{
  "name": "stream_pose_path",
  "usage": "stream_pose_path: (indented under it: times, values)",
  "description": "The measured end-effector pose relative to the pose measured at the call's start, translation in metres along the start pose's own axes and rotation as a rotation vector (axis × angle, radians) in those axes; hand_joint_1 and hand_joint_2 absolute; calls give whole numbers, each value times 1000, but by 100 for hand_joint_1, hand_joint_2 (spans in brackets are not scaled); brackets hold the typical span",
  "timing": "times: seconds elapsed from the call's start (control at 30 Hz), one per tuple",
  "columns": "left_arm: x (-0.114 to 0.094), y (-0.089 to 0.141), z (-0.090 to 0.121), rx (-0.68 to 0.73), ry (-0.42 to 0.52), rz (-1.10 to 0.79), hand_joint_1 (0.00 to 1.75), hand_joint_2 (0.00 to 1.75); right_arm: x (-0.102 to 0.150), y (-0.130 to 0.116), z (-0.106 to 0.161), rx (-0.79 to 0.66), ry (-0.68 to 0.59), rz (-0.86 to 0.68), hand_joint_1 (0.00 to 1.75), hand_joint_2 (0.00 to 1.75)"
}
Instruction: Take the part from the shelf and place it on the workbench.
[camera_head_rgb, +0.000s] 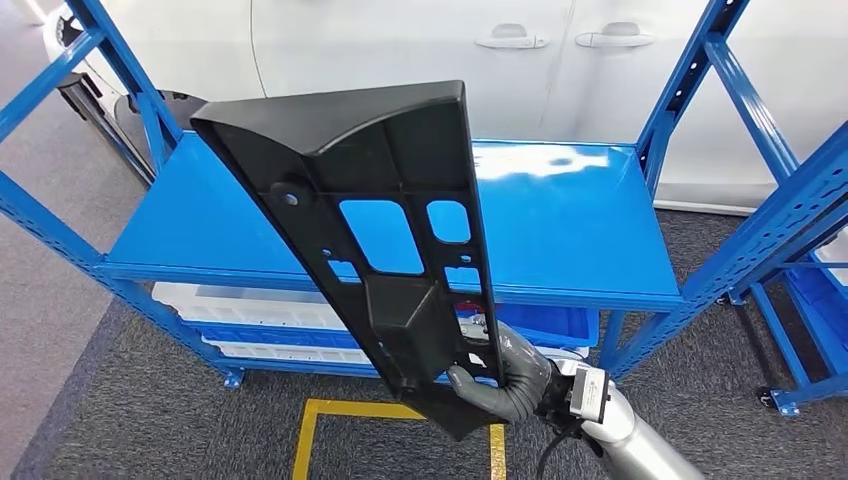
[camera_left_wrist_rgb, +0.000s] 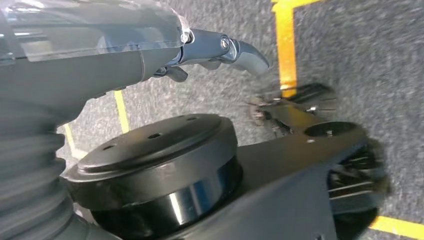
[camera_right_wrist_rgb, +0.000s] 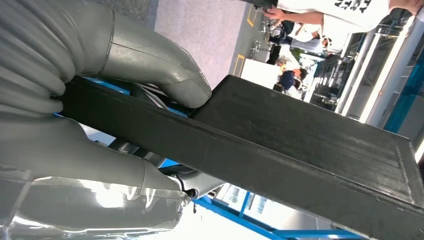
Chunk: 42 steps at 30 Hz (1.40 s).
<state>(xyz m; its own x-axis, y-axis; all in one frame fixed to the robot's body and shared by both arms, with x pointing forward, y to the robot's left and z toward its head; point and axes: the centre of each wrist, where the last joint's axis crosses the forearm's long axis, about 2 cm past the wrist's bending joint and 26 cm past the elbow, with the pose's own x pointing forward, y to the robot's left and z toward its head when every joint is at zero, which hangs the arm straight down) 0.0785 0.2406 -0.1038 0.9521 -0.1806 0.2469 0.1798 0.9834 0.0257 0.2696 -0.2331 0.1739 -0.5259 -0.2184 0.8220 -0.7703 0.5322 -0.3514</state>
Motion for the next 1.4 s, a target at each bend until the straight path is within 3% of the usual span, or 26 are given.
stream_pose_path:
  times: [0.63,1.4]
  values:
    - [-10,4,0,2,59,-2,0,175,6,3,9,-35,-2,21,175,175]
    - [-13,4,0,-6,63,-4,0,175,15,-15,4,-45,-26,70,175,175]
